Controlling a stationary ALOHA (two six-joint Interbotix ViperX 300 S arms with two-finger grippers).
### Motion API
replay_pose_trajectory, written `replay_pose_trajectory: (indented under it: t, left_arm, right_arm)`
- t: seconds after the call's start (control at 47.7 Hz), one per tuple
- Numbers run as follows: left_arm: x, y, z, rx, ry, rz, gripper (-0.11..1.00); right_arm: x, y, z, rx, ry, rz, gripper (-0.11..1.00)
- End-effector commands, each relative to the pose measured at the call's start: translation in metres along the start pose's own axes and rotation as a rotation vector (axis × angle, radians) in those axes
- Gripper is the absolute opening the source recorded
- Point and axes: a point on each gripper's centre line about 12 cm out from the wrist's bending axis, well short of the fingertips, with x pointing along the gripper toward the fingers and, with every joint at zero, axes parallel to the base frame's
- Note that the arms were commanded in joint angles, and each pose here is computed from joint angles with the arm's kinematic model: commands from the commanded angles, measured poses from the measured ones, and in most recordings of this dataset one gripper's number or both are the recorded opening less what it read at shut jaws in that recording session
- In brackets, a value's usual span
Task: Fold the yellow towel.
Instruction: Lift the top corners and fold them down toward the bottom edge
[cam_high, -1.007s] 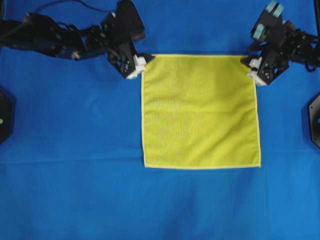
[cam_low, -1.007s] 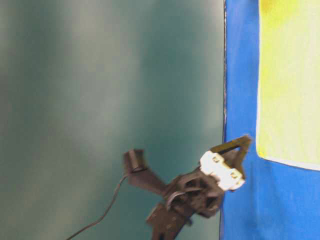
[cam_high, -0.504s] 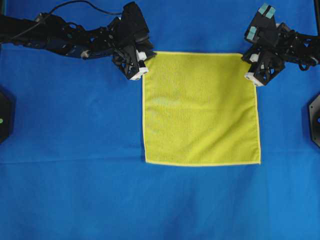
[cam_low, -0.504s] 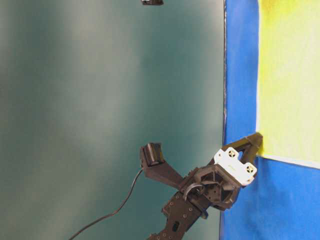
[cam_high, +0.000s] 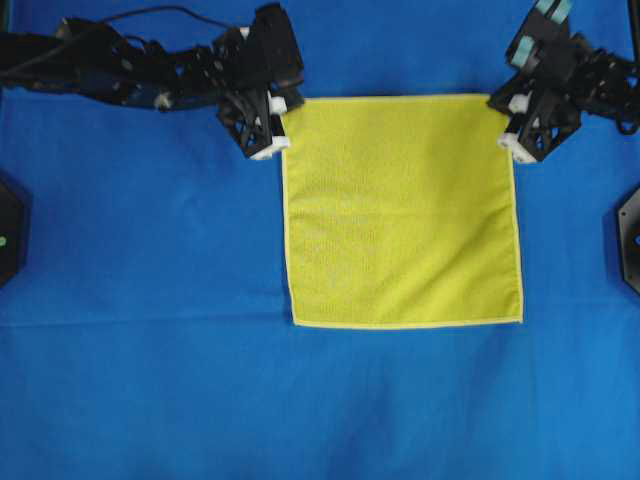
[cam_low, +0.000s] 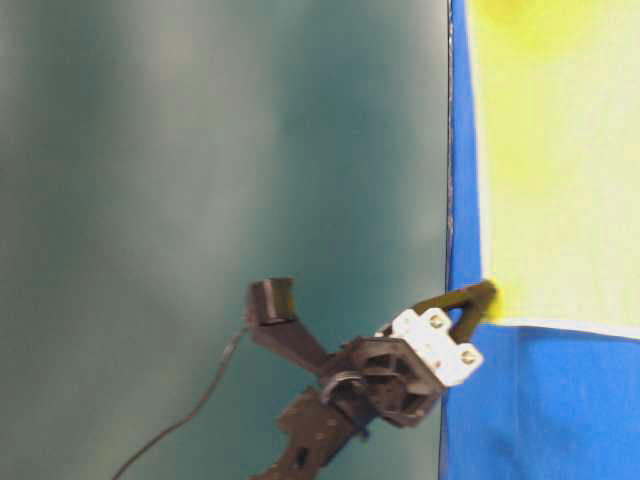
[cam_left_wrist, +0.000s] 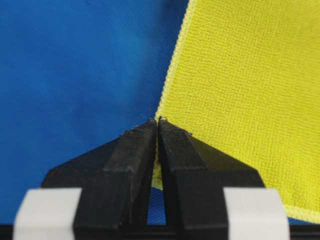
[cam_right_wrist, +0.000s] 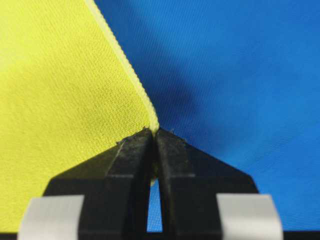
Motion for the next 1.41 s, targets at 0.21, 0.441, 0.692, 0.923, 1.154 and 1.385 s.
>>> replay_pose_trajectory:
  t: [0.21,0.441,0.692,0.923,1.154,1.385]
  left_arm:
    - [-0.016,0.003,0.026,0.001,-0.070,0.009,0.01]
    - [-0.023,-0.018,0.030,0.031,-0.064,-0.033,0.01]
    - [-0.031,-0.060,0.029,0.075,-0.022,-0.117,0.01]
    - [-0.042,-0.124,0.020,0.164,0.025,-0.238,0.01]
    - [-0.055,-0.183,0.014,0.233,0.019,-0.346,0.01]
    - [-0.067,-0.218,0.005,0.227,0.032,-0.411,0.01]
  right_arm:
    - [-0.011,-0.001,0.004,0.029,-0.023,-0.006,0.02]
    - [-0.021,0.009,-0.010,0.072,0.045,0.018,0.02]
    - [-0.042,0.052,-0.032,0.084,0.118,0.131,0.02]
    - [-0.059,0.101,-0.049,0.068,0.159,0.279,0.02]
    - [-0.073,0.139,-0.066,0.036,0.216,0.386,0.02]
    - [-0.084,0.164,-0.079,0.021,0.252,0.455,0.02]
